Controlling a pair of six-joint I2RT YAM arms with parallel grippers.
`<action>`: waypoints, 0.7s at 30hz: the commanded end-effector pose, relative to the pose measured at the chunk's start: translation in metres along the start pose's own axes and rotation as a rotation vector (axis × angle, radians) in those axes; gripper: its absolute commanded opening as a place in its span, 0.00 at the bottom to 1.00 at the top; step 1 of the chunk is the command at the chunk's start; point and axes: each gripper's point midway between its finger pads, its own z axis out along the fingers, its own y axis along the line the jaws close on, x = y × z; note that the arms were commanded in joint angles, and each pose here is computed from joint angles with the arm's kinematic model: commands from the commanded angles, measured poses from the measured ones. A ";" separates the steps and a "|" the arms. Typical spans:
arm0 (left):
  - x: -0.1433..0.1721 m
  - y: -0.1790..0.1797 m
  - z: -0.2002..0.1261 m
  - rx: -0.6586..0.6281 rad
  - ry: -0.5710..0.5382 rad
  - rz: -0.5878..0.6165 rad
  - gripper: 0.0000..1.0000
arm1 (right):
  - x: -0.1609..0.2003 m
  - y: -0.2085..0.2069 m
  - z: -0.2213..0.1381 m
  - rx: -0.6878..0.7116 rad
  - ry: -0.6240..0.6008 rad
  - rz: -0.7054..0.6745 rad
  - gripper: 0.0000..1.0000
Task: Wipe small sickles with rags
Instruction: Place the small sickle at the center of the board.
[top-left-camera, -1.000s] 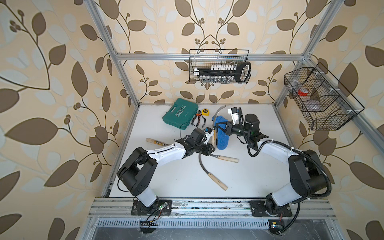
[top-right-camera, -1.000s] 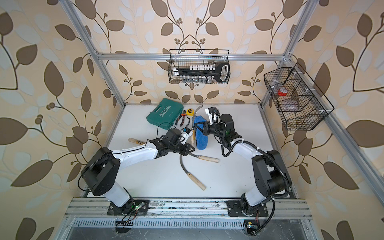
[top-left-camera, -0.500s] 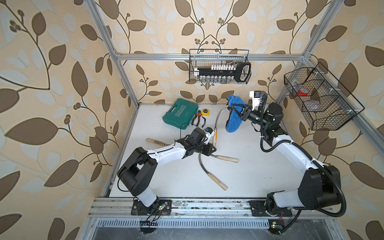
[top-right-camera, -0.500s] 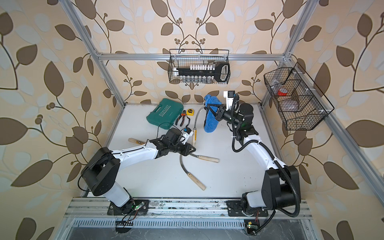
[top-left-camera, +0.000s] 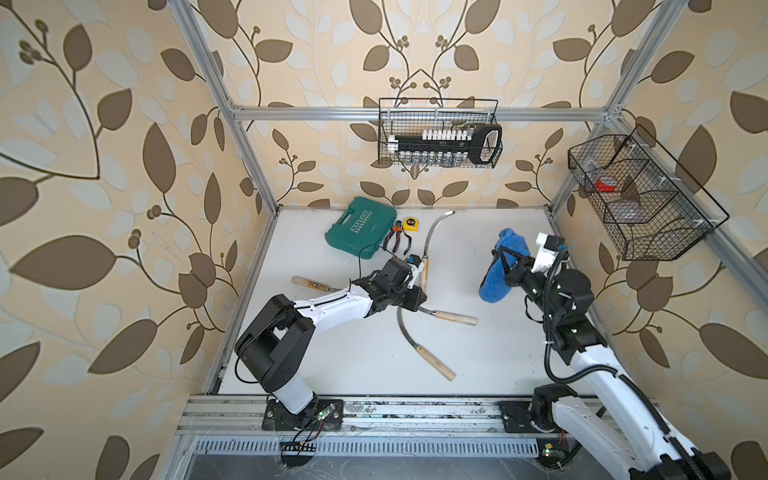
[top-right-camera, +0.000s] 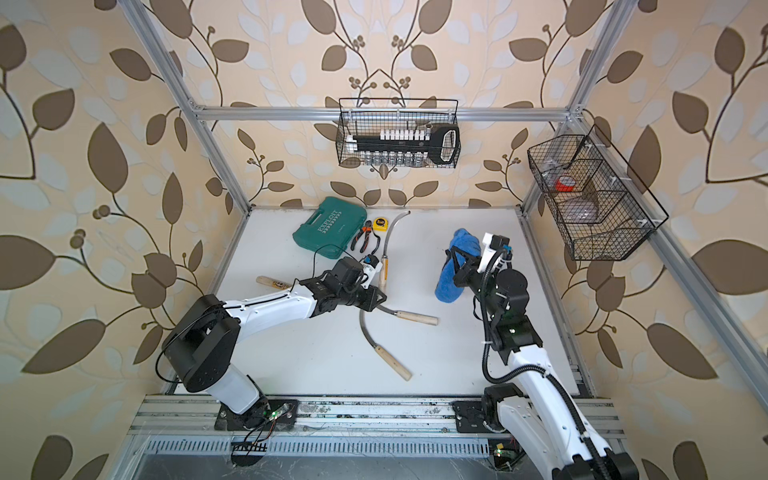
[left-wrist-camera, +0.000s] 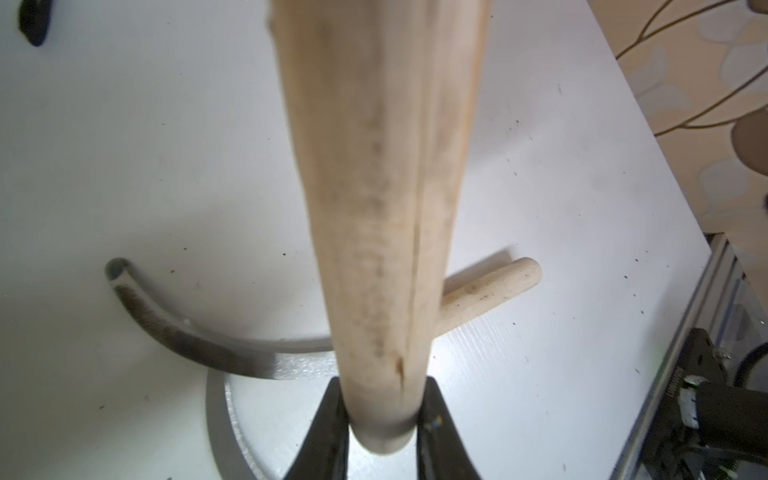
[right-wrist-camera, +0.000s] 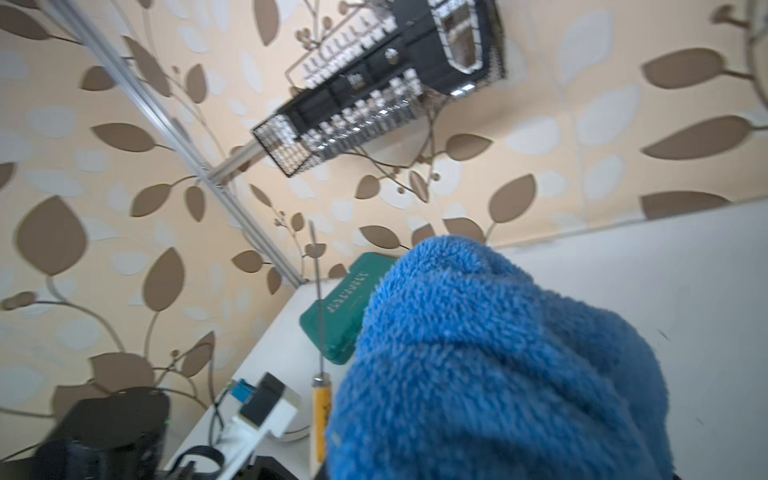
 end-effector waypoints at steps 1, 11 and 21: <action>-0.013 0.022 -0.014 -0.155 -0.052 -0.028 0.00 | 0.026 -0.060 -0.016 0.267 -0.012 0.003 0.06; -0.020 0.043 0.035 -0.307 0.149 -0.048 0.00 | 0.071 -0.123 -0.020 0.488 -0.013 0.079 0.00; -0.052 0.053 0.079 -0.414 0.262 -0.019 0.00 | 0.079 -0.126 -0.024 0.468 -0.001 0.111 0.02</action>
